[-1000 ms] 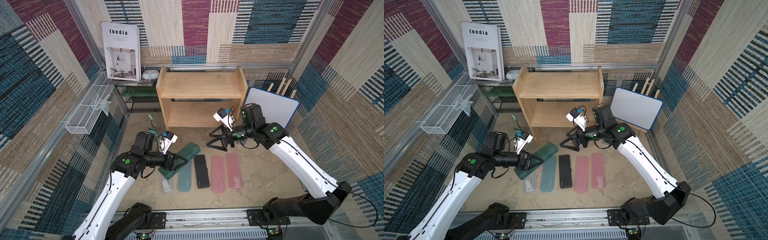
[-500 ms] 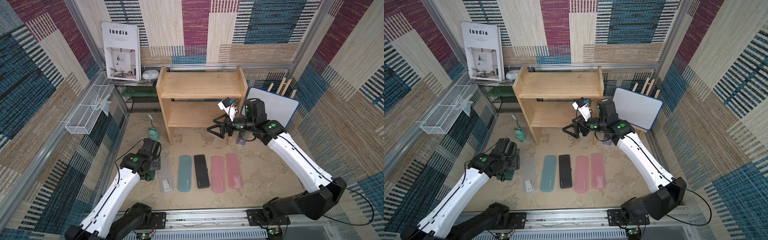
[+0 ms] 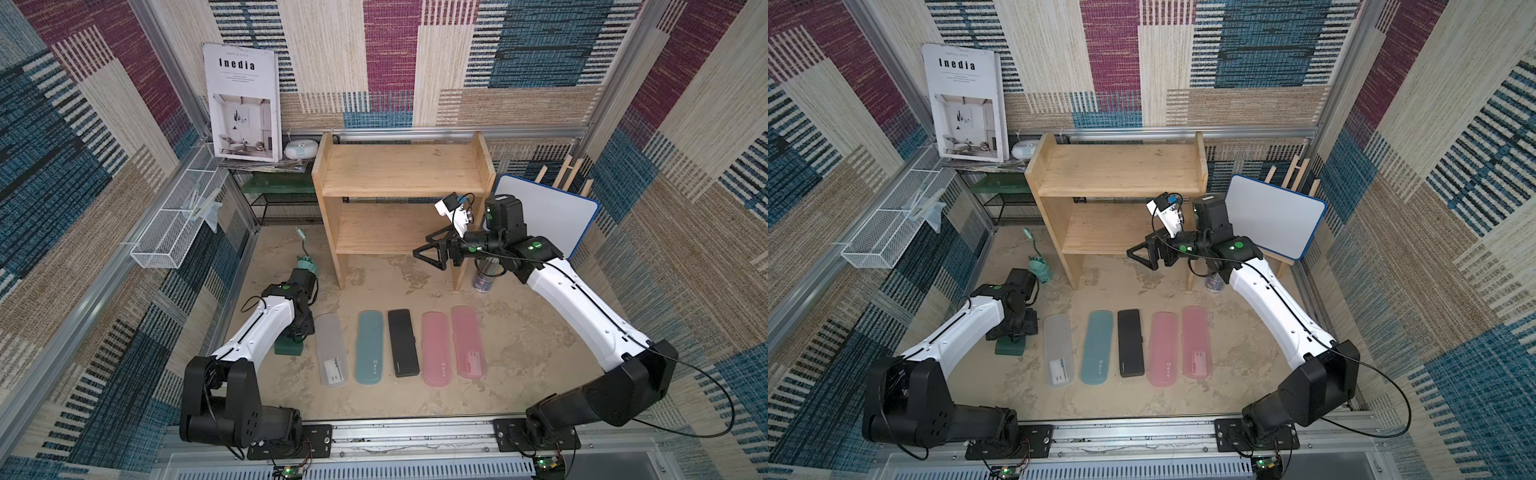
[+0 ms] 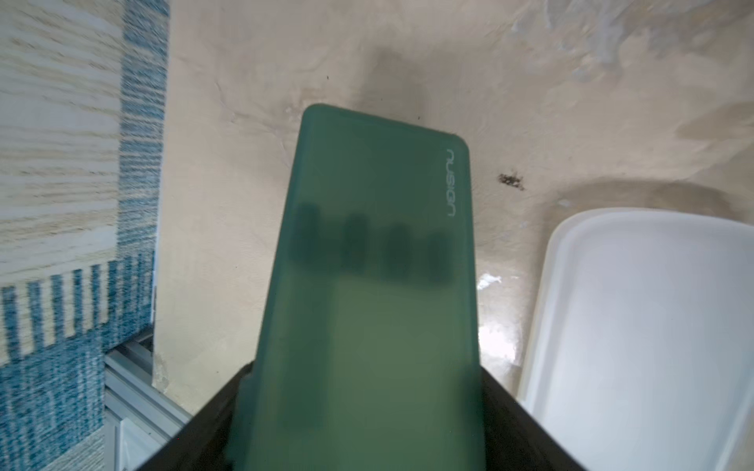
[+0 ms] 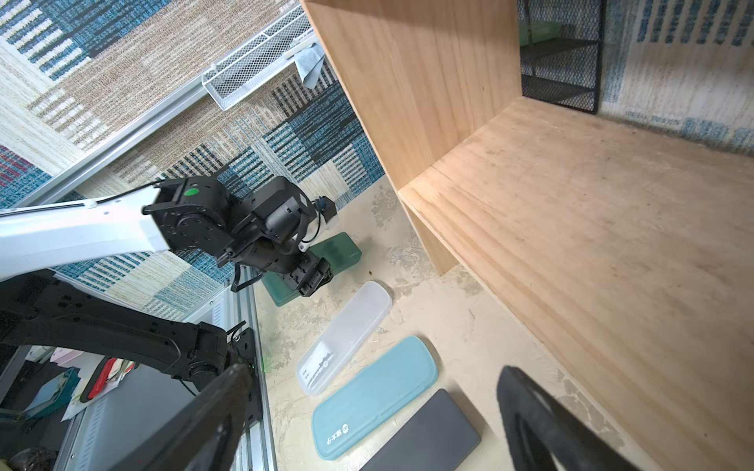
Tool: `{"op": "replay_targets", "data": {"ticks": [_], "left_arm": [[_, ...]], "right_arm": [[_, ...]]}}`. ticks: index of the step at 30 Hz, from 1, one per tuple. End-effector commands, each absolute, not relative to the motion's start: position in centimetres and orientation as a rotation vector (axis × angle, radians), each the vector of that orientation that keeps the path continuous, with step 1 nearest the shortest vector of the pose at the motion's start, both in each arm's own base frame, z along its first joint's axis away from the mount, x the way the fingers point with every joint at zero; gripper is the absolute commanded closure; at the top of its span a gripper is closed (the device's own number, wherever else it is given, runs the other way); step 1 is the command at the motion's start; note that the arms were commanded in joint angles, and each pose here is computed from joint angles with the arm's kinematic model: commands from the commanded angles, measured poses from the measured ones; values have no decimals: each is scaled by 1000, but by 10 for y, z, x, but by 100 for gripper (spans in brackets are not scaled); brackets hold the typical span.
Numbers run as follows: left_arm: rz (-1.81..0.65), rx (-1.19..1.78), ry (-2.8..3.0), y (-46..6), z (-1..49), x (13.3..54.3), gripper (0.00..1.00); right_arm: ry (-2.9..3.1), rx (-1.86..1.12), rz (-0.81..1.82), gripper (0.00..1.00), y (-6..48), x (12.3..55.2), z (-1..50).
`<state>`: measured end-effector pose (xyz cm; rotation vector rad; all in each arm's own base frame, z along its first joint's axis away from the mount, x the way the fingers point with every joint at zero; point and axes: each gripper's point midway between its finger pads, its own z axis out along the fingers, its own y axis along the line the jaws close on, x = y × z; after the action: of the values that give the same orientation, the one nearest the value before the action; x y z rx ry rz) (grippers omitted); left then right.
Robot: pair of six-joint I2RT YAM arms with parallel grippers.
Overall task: Remove the pencil cases from the shelf
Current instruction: Place the pencil case at the center of the board.
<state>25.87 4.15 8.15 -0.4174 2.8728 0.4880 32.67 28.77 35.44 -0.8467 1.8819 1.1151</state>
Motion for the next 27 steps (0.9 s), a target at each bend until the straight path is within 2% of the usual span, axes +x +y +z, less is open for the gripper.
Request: {"op": "replay_targets", "data": {"ticks": [1, 8, 13, 15, 18, 21, 23, 27], "left_arm": [[378, -412, 2906, 36, 67, 264, 16], [299, -468, 2915, 38, 56, 261, 9], [251, -455, 2759, 38, 98, 283, 8], [158, -426, 2598, 32, 138, 300, 1], [81, -365, 2316, 29, 201, 319, 1], [87, -308, 2130, 31, 239, 321, 1], [106, -286, 2075, 33, 248, 319, 1], [180, -298, 2027, 43, 232, 317, 1]], "right_arm": [[1865, -840, 1114, 1, 288, 331, 357], [1875, -822, 1128, 1, 288, 335, 356], [1851, -800, 1078, 1, 287, 345, 360], [1831, -768, 993, 1, 281, 354, 364], [1795, -678, 799, 1, 260, 371, 373], [1742, -515, 599, 1, 227, 385, 392], [1701, -397, 486, 1, 201, 387, 404], [1688, -135, 255, 1, 141, 390, 397]]}}
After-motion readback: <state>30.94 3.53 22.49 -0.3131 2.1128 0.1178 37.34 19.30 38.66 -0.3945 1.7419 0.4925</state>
